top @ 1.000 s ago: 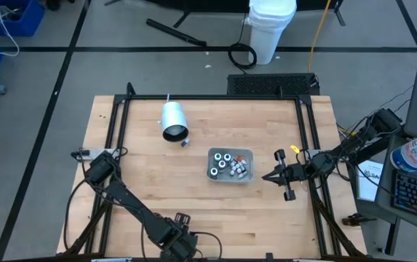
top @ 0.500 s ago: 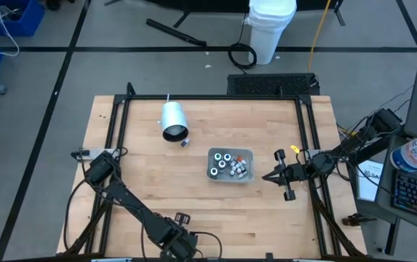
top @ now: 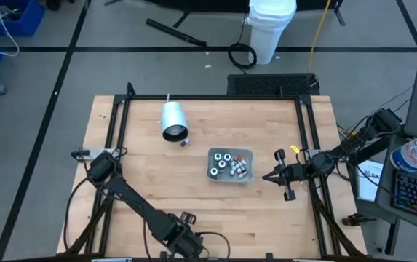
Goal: Pick & Place food coloring
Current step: Put the small orange food coloring bottle into the white bin
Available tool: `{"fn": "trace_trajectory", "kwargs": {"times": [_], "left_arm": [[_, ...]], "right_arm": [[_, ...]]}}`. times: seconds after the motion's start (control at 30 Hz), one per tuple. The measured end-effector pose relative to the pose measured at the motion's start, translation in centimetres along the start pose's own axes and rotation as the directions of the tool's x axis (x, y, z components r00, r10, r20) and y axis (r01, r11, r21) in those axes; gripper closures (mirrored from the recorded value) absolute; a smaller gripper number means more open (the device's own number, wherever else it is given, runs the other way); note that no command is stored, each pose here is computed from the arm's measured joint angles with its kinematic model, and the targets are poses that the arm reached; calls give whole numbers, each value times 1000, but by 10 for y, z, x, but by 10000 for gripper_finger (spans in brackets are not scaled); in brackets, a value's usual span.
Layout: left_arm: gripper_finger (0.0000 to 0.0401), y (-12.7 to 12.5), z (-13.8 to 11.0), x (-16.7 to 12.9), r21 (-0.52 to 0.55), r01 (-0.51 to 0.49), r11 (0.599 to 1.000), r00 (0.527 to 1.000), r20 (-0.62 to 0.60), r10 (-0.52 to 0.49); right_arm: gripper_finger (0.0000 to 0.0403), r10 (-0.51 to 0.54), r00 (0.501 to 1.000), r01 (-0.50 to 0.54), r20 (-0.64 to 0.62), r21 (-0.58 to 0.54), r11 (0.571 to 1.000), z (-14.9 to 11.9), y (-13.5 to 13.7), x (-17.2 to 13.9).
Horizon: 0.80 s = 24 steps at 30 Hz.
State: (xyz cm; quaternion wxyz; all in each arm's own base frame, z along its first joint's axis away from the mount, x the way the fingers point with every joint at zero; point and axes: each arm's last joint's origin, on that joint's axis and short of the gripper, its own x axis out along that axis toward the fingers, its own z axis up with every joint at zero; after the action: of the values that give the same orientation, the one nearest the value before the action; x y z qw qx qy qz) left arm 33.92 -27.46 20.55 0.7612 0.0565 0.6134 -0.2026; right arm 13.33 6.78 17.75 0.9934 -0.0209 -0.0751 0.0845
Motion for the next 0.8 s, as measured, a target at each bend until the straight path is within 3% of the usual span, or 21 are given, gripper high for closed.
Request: {"fn": "trace_trajectory", "kwargs": {"times": [0.2,0.4,0.63,0.8], "left_arm": [[320,17,18,-54,-2,-74,997,997,-7,74],[325,57,37,-102,27,-171,985,982,81,169],[322,130,53,-128,107,-298,949,941,198,273],[321,193,61,-144,98,-391,915,885,315,344]], "right_arm": [[401,0,1000,0,0,0,1000,0,0,0],[401,1,1000,-1,-1,0,1000,0,0,0],[401,2,1000,-2,-11,-3,1000,-1,0,0],[401,4,1000,-4,-29,-9,1000,-3,0,0]]}}
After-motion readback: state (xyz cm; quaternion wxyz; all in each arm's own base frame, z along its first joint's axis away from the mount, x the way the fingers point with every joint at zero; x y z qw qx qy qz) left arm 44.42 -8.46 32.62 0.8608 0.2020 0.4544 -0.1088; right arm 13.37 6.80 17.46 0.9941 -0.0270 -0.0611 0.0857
